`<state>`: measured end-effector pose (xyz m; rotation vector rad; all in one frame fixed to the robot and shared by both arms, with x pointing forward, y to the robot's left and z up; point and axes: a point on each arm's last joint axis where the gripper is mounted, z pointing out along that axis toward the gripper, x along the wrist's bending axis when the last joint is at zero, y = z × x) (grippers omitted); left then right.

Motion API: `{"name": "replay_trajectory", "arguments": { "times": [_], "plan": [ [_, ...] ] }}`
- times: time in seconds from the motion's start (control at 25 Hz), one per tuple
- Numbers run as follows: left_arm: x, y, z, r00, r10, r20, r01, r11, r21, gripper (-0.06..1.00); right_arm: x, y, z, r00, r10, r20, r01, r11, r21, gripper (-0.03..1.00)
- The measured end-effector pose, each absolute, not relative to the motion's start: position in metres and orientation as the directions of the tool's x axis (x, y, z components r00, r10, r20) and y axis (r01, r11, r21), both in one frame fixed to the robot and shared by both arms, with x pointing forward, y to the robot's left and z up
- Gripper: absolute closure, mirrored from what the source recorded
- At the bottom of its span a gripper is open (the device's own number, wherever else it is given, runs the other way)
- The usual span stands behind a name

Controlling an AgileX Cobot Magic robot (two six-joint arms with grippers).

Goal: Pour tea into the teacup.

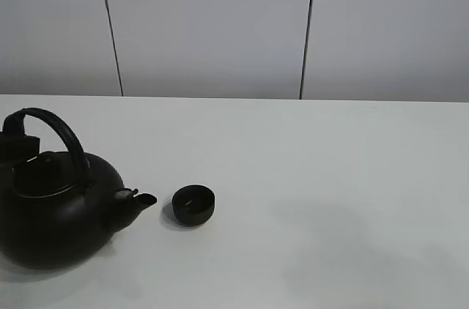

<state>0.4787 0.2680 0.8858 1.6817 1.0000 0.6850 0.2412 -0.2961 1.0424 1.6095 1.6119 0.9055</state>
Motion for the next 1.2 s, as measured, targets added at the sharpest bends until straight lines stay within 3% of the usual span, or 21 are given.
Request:
{"name": "replay_trajectory", "arguments": {
  "times": [0.64,1.2],
  "plan": [
    [0.471,0.269,0.929,0.461,0.887,-0.03,0.249,-0.096,0.964,0.8,0.241,-0.296,1.042,-0.007,1.0,0.011,0.529,-0.005,0.849,0.35],
    [0.483,0.239,0.942,0.558,0.83,-0.007,0.179,-0.112,0.977,0.8,0.241,-0.296,1.042,-0.007,1.0,0.01,0.529,-0.005,0.849,0.35]
  ]
}}
